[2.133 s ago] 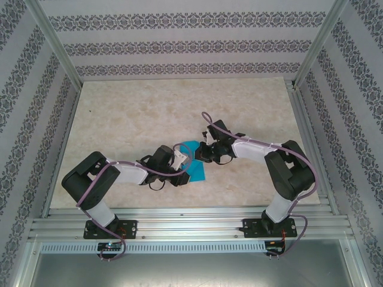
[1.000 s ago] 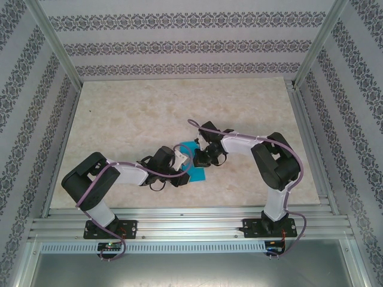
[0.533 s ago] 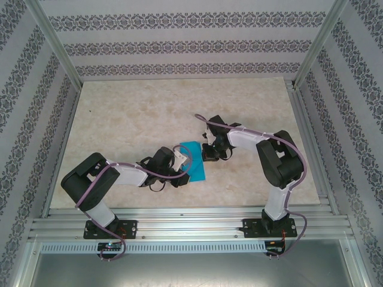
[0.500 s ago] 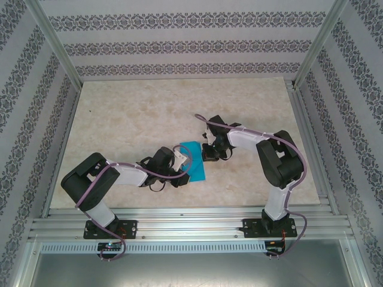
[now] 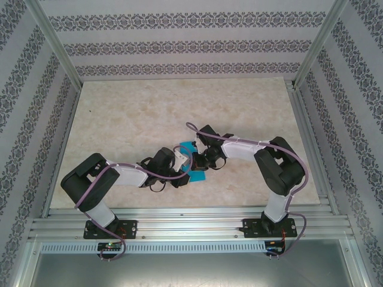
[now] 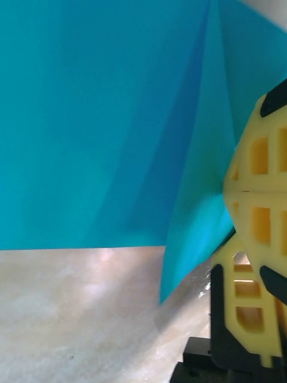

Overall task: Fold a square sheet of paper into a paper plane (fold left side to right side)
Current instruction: Fold the triangle a second time at the center of the table.

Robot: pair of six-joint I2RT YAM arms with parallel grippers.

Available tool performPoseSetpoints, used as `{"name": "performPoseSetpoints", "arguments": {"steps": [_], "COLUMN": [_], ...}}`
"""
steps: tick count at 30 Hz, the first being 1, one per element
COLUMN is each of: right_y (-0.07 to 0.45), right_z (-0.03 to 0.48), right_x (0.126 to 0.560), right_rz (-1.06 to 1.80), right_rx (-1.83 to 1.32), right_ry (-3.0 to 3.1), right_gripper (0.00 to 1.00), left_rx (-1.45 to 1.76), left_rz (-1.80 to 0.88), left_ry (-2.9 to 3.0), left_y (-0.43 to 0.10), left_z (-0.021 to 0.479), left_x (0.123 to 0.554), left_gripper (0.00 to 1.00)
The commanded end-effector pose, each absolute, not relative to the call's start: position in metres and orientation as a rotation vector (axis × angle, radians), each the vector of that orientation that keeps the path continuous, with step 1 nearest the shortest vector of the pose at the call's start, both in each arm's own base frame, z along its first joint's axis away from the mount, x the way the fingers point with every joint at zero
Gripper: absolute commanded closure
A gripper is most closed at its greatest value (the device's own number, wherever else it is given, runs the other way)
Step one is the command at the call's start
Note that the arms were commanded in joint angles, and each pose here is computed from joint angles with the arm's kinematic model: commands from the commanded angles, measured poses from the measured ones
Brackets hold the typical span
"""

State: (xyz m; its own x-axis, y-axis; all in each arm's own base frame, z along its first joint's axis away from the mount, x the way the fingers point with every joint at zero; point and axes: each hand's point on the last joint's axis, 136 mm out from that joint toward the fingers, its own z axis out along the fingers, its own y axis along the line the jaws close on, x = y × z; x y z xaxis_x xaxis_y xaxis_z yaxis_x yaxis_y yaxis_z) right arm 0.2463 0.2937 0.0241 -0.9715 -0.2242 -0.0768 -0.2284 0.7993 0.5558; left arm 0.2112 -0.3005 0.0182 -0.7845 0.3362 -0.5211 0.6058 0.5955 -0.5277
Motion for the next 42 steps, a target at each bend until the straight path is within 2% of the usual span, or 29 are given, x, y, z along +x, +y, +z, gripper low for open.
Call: {"name": "performPoseSetpoints", "arguments": {"steps": [1, 6, 16, 26, 33, 38, 42], "right_y": [0.309, 0.303, 0.251, 0.213, 0.216, 0.236, 0.265], "right_z": [0.022, 0.009, -0.006, -0.005, 0.032, 0.060, 0.057], "right_x": [0.247, 0.247, 0.270, 0.312, 0.322, 0.302, 0.277], "right_rz": [0.995, 0.916, 0.487, 0.459, 0.563, 0.778, 0.952], "right_rx": [-0.376, -0.399, -0.517, -0.395, -0.345, -0.304, -0.301], "right_ry": [2.953, 2.994, 3.029, 3.001, 2.910, 2.841, 2.837], "right_gripper": [0.95, 0.95, 0.95, 0.95, 0.95, 0.94, 0.93], "left_rx": [0.805, 0.809, 0.813, 0.810, 0.805, 0.806, 0.810], "left_rz": [-0.956, -0.953, -0.944, -0.943, -0.956, -0.968, -0.965], "left_ry": [2.675, 2.681, 2.699, 2.707, 2.689, 2.674, 2.664], "left_y": [-0.278, -0.278, -0.273, -0.271, -0.274, -0.277, -0.278], "left_z": [-0.020, -0.021, -0.025, -0.028, -0.024, -0.020, -0.017], "left_x": [0.168, 0.166, 0.162, 0.159, 0.161, 0.163, 0.165], "left_gripper": [0.89, 0.89, 0.89, 0.89, 0.89, 0.89, 0.89]}}
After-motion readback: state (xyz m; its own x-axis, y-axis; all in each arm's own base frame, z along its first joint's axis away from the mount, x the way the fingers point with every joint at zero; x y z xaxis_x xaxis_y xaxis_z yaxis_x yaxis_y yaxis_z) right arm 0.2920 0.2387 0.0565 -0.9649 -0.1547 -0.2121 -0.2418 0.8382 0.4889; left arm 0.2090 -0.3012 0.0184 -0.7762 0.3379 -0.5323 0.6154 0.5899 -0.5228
